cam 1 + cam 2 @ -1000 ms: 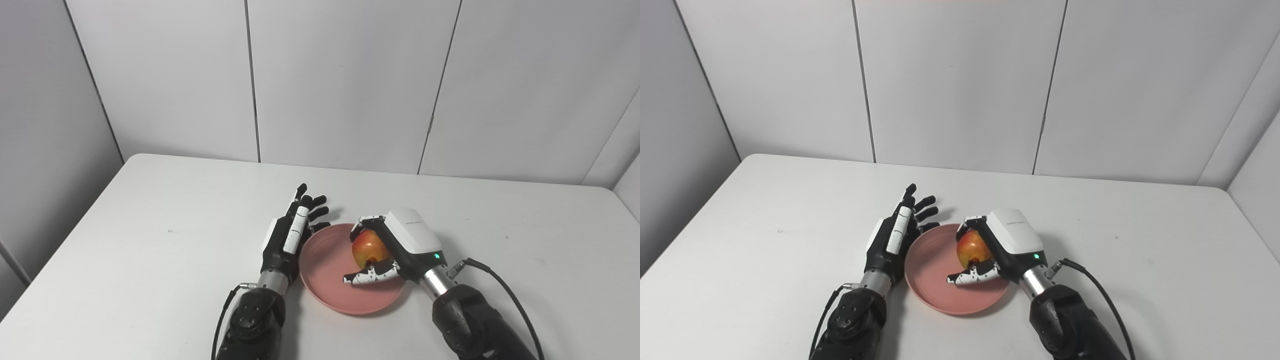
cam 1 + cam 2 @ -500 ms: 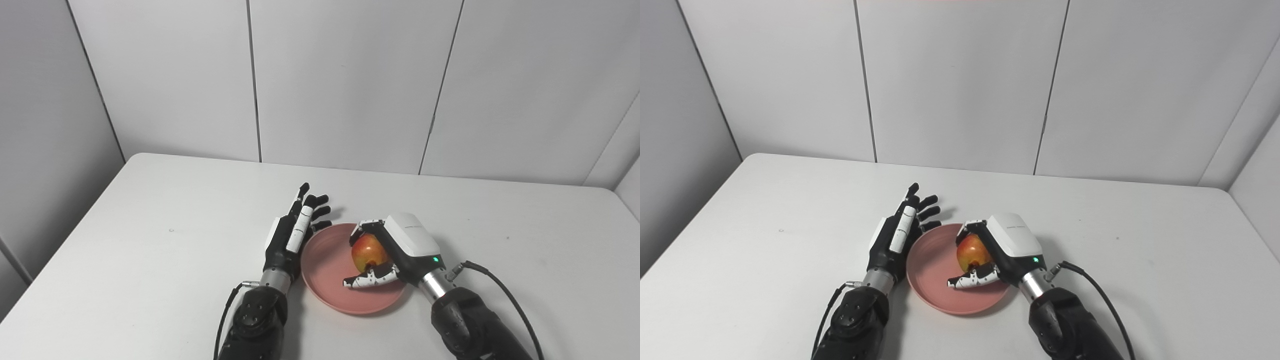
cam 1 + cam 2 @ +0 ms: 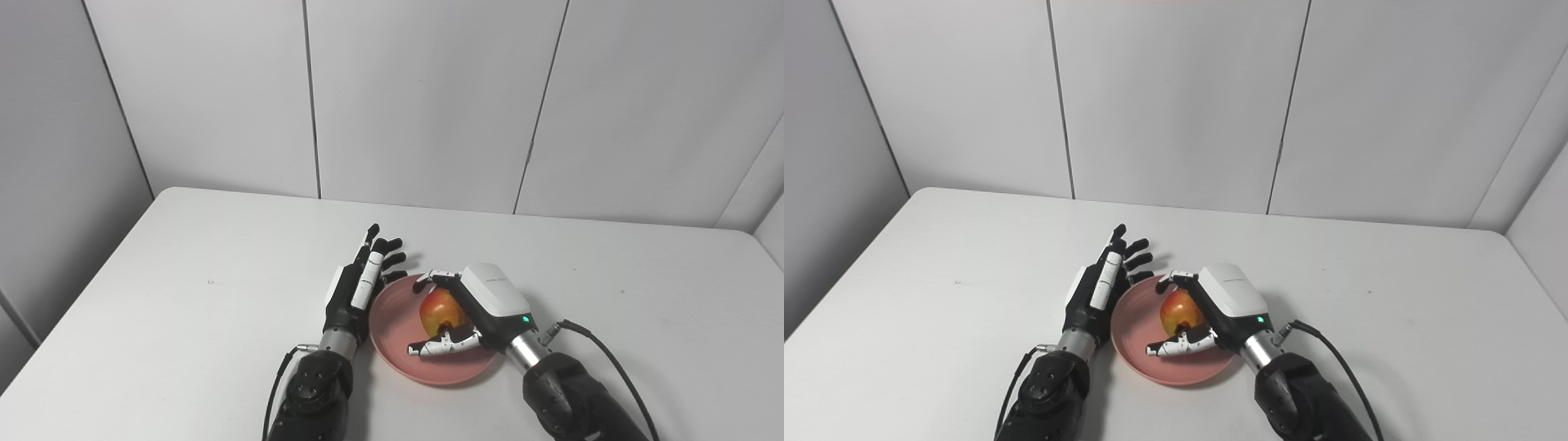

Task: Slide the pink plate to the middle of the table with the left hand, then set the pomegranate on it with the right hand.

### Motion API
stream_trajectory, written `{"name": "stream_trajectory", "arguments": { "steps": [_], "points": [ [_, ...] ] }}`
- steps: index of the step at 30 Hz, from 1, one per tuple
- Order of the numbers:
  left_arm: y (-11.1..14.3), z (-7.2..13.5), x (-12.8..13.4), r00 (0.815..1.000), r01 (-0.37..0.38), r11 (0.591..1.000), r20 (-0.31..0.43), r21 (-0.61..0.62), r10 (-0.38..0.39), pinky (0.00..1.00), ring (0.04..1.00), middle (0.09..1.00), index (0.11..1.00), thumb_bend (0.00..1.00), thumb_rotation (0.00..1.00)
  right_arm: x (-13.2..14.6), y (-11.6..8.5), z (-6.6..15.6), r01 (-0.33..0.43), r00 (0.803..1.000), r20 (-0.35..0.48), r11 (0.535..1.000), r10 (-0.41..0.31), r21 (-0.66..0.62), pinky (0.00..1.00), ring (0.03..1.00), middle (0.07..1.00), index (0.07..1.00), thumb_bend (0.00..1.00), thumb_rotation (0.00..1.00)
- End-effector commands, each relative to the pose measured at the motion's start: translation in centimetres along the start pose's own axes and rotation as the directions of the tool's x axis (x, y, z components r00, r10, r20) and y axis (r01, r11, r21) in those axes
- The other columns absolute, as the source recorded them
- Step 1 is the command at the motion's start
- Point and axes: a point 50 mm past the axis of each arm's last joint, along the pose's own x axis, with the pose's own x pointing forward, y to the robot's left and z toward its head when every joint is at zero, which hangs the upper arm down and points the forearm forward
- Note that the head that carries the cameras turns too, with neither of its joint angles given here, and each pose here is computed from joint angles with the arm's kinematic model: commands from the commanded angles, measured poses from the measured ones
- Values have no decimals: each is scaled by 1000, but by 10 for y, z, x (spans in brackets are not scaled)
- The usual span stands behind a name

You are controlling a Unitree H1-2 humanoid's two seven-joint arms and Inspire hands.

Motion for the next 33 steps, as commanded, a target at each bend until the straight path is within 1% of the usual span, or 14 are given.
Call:
{"name": "stream_trajectory", "arguments": {
  "steps": [1, 4, 6, 10, 14, 20, 22, 23, 24, 25, 27, 29, 31, 33],
  "points": [
    [-1, -10, -2, 999, 2, 1000, -46, -6, -2, 714, 810, 867, 1000, 817, 857, 10, -20, 13, 50, 995, 91, 999, -49, -7, 434, 560, 652, 673, 757, 770],
    [-1, -10, -2, 999, 4, 1000, -47, -7, -4, 709, 815, 875, 1000, 821, 859, 9, -19, 12, 38, 995, 91, 999, -38, -1, 517, 645, 717, 701, 793, 818],
    [-1, -10, -2, 999, 5, 1000, -48, -11, -6, 712, 820, 886, 1000, 814, 857, 9, -19, 12, 33, 995, 90, 999, -33, 2, 545, 675, 742, 719, 828, 834],
    [-1, -10, -2, 999, 7, 1000, -51, -18, -8, 719, 829, 902, 1000, 810, 854, 8, -18, 12, 26, 996, 84, 1000, -27, 11, 564, 701, 768, 739, 871, 841],
    [-1, -9, -2, 999, 11, 999, -50, -31, -12, 718, 835, 903, 1000, 807, 848, 8, -17, 11, 28, 996, 86, 1000, -28, 11, 553, 703, 770, 743, 878, 844],
    [-1, -9, -3, 999, 12, 999, -52, -32, -14, 734, 839, 892, 1000, 807, 848, 8, -20, 12, 38, 996, 83, 999, -39, 6, 539, 697, 770, 745, 859, 855],
    [-1, -9, -3, 999, 9, 1000, -52, -27, -10, 729, 831, 854, 1000, 801, 848, 7, -25, 14, 61, 994, 94, 998, -62, 16, 529, 694, 777, 748, 811, 896],
    [-1, -8, -3, 999, 7, 1000, -53, -20, -8, 715, 832, 846, 1000, 808, 850, 6, -27, 16, 84, 990, 111, 996, -87, 30, 520, 681, 772, 754, 778, 947],
    [-1, -8, -3, 999, 6, 1000, -53, -13, -7, 719, 838, 844, 1000, 808, 854, 6, -30, 17, 113, 984, 130, 992, -118, 49, 515, 675, 770, 759, 771, 972],
    [-1, -8, -3, 999, 6, 1000, -53, -13, -6, 723, 846, 841, 1000, 808, 853, 6, -34, 19, 152, 976, 149, 986, -162, 75, 511, 671, 773, 767, 788, 991],
    [-2, -8, -3, 999, 4, 1000, -53, -24, -5, 722, 847, 836, 1000, 802, 849, 6, -42, 22, 227, 953, 177, 966, -246, 120, 515, 675, 778, 773, 803, 997],
    [-2, -8, -3, 999, 5, 1000, -54, -24, -6, 720, 844, 845, 1000, 784, 857, 6, -48, 24, 274, 934, 197, 951, -298, 143, 523, 685, 787, 783, 809, 1000],
    [-1, -8, -3, 999, 7, 1000, -48, -25, -8, 717, 844, 855, 1000, 785, 865, 7, -58, 28, 334, 903, 222, 926, -368, 175, 540, 700, 796, 789, 809, 1000],
    [-1, -7, -3, 999, 1, 1000, -42, -25, -2, 707, 841, 857, 1000, 792, 871, 8, -70, 30, 380, 877, 223, 898, -426, 223, 601, 747, 822, 808, 817, 1000]
  ]
}}
